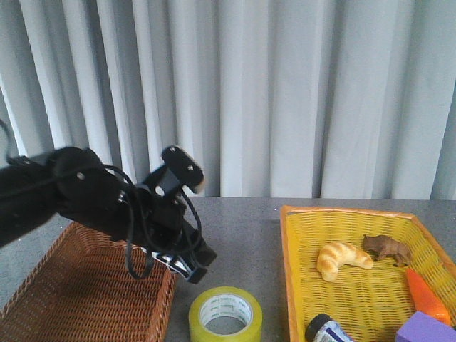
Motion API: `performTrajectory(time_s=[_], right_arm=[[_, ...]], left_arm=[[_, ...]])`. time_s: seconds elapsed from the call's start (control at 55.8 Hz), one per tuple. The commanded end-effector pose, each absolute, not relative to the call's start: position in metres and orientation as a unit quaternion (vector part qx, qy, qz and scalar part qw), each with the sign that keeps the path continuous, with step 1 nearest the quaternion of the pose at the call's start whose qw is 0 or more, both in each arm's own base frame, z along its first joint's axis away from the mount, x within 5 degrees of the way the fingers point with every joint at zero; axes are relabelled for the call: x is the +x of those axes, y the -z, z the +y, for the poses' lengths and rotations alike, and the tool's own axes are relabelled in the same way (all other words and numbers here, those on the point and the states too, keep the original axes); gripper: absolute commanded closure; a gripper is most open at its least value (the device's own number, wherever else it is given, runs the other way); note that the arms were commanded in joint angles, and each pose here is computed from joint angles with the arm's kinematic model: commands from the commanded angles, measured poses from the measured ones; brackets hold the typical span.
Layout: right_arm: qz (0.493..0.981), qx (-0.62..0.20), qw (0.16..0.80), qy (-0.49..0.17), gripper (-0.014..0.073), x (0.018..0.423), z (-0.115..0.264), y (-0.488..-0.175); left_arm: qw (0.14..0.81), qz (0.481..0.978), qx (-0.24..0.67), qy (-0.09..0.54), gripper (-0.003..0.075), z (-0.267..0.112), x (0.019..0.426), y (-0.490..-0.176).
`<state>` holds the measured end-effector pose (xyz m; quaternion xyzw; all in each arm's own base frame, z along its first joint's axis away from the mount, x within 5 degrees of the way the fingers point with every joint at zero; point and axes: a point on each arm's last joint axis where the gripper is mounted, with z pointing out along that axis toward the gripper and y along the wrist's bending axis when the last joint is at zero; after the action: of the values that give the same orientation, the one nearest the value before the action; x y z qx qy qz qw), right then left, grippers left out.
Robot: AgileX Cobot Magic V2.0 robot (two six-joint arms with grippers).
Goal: Transfer tape with both arms
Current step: 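Move the left gripper over the tape roll and grasp its rim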
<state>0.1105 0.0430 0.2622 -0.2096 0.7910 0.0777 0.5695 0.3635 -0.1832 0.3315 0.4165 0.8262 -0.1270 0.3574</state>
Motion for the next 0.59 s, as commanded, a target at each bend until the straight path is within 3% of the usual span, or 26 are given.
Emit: performTrajectory(time_s=[0.0,0.269,0.573], right_arm=[[0.768,-0.19,0.607,-0.073,0.0599,0.115,0.041,-0.277],[0.768,-0.189,0.607,-0.073,0.0599,0.115,0.041,-0.277],[0.768,-0.189,0.607,-0.073,0.0599,0.115,0.041,-0.277]], left_arm=[[0.403,0.811,0.401,0.134,0.03,-0.188,0.367,-0.347],[0.378,0.822,0.406,0.127,0.03,-0.196,0.389,-0.308],[0.372,0.828,0.4,0.123,0.0302,-0.2,0.4,-0.287]])
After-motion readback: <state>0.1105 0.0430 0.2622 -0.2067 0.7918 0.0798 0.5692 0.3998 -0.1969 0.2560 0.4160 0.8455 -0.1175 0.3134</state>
